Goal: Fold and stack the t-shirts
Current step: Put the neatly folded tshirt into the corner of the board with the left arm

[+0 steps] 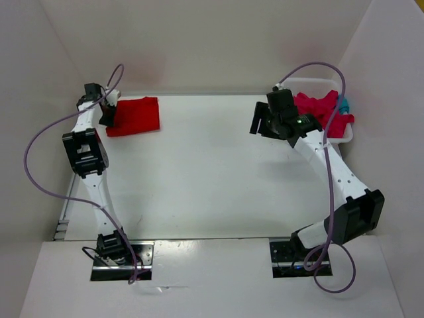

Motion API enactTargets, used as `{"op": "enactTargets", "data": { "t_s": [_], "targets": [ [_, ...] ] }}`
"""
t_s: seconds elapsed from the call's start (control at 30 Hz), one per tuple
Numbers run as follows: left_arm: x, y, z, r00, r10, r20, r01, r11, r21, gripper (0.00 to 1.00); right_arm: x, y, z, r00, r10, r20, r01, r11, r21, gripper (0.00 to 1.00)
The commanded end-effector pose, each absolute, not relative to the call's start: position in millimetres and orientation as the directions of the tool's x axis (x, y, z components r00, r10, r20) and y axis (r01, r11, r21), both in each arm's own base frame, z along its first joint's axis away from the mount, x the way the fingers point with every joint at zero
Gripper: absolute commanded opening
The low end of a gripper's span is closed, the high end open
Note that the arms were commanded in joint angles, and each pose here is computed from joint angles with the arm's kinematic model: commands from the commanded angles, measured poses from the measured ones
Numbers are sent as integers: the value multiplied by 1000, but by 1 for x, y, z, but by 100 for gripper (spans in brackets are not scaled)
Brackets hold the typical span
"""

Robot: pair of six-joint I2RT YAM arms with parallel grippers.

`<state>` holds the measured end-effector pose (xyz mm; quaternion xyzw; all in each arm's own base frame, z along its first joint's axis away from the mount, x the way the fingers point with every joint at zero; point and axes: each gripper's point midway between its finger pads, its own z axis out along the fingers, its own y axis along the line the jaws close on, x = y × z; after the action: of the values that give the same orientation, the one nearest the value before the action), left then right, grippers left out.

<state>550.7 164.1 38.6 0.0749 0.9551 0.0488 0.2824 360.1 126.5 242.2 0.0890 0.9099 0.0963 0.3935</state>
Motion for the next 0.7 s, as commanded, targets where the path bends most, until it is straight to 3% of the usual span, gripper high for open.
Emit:
{"op": "enactTargets", "data": {
  "t_s": [0.0, 0.23, 0.53, 0.6, 0.67],
  "targets": [
    [559, 195, 41, -825, 243, -511, 138, 962, 234, 0, 367, 140, 260, -653, 213, -727, 41, 968, 247, 73],
    [563, 239, 41, -836, 267, -479, 111, 938, 329, 0, 364, 147, 258, -677, 186, -712, 48, 977, 209, 73],
    [579, 262, 55, -812, 239, -533, 42, 934, 355, 3, 364, 152, 266, -673, 212, -709, 59, 971, 234, 73],
    [580, 264, 52, -815, 237, -529, 36, 931, 362, 8, 363, 152, 270, -671, 212, -710, 58, 970, 235, 73],
    [581, 266, 56, -813, 238, -531, 29, 928, 372, 21, 362, 156, 269, -679, 202, -706, 50, 972, 231, 75]
  ]
}}
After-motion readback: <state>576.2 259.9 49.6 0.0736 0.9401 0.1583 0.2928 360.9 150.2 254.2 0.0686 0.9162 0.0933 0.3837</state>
